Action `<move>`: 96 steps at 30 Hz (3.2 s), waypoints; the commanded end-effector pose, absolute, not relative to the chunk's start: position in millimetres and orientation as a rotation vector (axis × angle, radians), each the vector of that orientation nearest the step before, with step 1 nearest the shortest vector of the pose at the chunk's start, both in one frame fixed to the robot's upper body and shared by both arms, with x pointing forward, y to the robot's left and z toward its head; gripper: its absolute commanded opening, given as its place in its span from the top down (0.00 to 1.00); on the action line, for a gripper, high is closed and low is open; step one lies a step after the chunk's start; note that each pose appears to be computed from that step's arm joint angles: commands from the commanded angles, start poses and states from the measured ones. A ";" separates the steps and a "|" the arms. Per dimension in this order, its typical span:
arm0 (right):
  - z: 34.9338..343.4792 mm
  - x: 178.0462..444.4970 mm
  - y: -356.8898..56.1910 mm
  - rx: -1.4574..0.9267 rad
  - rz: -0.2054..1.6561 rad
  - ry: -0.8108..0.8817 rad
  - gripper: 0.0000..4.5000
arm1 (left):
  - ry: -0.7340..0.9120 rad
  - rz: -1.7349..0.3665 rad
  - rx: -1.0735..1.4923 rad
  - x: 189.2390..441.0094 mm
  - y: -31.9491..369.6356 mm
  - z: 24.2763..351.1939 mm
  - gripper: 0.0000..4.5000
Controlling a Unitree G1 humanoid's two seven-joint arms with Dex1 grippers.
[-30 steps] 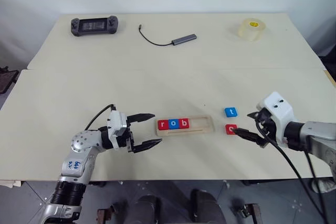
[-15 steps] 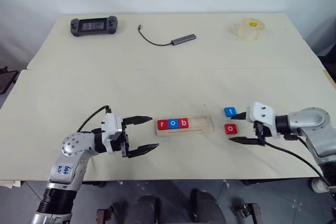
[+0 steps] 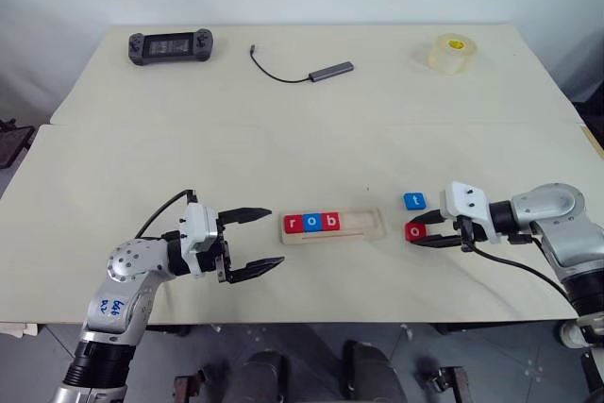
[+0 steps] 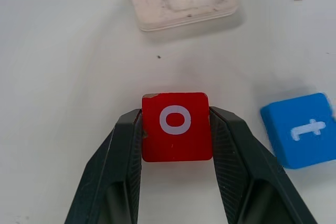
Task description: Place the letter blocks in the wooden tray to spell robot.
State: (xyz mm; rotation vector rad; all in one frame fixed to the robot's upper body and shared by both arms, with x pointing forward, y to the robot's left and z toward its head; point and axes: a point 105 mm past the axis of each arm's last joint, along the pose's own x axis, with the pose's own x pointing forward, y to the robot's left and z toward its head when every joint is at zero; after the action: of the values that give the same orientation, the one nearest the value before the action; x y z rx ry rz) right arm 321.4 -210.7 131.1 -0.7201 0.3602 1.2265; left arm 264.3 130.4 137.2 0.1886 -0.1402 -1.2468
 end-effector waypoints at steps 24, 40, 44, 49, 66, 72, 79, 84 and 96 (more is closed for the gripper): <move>149.0 337.2 -107.4 -0.689 1.364 0.299 0.38 | -0.180 -1.156 0.209 258.0 135.8 141.7 0.00; 149.0 340.5 -152.0 -0.672 1.205 0.369 0.83 | -0.176 -1.144 0.213 259.2 137.7 141.2 0.00; 144.4 338.5 -143.4 -0.656 1.238 0.378 0.99 | -0.176 -1.142 0.213 259.5 137.9 141.2 0.00; 142.0 332.6 -127.2 -0.618 1.303 0.365 0.99 | -0.178 -1.137 0.217 259.7 138.5 142.1 0.00; 170.5 319.7 -166.1 -0.532 1.121 0.230 0.86 | -0.165 -1.155 0.209 261.2 138.4 138.6 0.00; 164.2 294.4 -232.6 -0.425 0.731 0.014 0.41 | -0.162 -1.158 0.204 269.9 140.3 137.1 0.00; 131.2 257.2 -278.8 -0.313 0.387 -0.036 0.01 | -0.149 -1.190 0.191 272.9 139.9 135.4 0.00; 117.3 243.3 -282.4 -0.272 0.311 -0.024 0.01 | -0.135 -1.212 0.205 276.5 144.7 134.7 0.00; 130.9 300.7 -225.1 -0.117 0.386 0.095 0.01 | -0.170 -1.215 0.193 275.4 134.5 137.0 0.00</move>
State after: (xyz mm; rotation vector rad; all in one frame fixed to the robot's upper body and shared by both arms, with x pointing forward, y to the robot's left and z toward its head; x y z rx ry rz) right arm 298.2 -228.7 128.7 -0.1187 0.0736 0.4013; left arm 278.5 137.4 128.6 0.1666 -0.1258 -1.2120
